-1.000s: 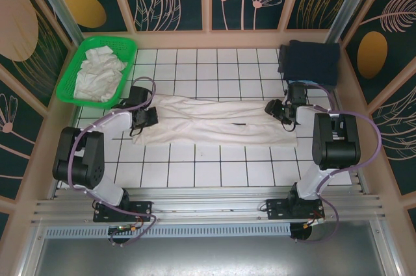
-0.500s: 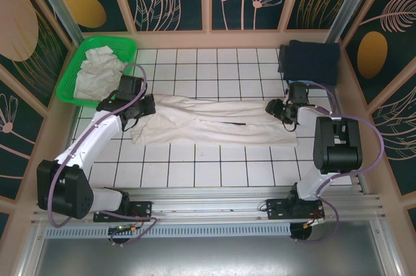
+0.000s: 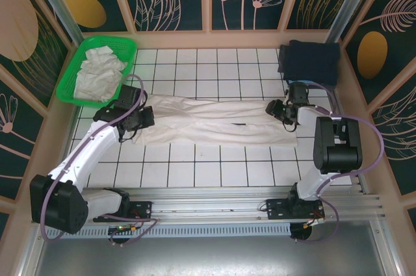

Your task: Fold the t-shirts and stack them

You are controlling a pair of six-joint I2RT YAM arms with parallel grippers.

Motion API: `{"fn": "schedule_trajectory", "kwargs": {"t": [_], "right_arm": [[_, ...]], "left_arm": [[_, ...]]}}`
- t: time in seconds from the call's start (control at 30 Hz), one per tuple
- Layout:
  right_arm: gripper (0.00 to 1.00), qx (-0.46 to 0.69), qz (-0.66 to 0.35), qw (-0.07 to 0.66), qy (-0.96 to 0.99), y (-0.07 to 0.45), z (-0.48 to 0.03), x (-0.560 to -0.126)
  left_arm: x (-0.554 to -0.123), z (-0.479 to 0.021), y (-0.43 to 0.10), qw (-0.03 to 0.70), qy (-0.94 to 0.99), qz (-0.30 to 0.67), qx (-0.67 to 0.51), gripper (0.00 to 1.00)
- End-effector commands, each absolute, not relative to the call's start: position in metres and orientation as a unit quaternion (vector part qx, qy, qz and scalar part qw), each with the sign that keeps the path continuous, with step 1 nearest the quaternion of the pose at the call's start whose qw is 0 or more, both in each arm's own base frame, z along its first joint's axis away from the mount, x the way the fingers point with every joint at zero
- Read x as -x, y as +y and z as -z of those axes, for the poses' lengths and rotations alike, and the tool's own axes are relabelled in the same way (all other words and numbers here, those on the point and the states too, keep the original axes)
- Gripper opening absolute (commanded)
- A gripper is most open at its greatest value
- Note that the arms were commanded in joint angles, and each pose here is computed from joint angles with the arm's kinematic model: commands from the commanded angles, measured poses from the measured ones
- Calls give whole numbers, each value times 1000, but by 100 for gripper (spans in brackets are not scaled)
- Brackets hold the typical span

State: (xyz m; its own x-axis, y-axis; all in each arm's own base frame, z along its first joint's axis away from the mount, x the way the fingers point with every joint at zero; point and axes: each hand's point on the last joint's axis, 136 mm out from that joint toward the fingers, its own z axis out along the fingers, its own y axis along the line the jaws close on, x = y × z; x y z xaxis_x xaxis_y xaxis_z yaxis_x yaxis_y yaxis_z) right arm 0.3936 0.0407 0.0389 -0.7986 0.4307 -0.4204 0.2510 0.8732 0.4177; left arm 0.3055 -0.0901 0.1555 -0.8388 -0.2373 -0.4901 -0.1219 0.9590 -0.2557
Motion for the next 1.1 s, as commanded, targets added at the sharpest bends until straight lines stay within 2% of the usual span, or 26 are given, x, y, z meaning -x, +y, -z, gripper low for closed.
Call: {"fn": "schedule_trajectory", "kwargs": {"t": [0.0,0.2,0.5,0.53,0.57,0.6,0.73,0.9,1.07], "right_arm": [[53,-178,-165,264,934,36,-40,-388],[53,-176,-169,261,934,38,-37,-389],[53,-169,-169,259,936,39,-38,-391],[53,-169,-170,259,936,39,-38,-391],[53,-168,-171,260,935,40,-39,-391],[53,-167,-173,260,935,40,-39,-391],[53,-167,-172,263,934,40,-42,-390],[53,-165,-162,269,935,37,-46,-390],[52,-194,-143,248,938,18,-30,-390]], "left_arm": [[-306,-176,-89,281,948,109,100,0],[-291,-172,-87,278,947,119,111,0],[-256,-98,-78,220,960,107,139,0],[-255,-94,-77,213,961,103,142,2],[-257,-94,-78,211,962,102,140,11],[-259,-93,-78,210,963,98,140,15],[-267,-95,-66,220,963,59,143,22],[-288,-107,-68,234,963,48,126,25],[-336,-112,-98,261,957,97,88,25]]}}
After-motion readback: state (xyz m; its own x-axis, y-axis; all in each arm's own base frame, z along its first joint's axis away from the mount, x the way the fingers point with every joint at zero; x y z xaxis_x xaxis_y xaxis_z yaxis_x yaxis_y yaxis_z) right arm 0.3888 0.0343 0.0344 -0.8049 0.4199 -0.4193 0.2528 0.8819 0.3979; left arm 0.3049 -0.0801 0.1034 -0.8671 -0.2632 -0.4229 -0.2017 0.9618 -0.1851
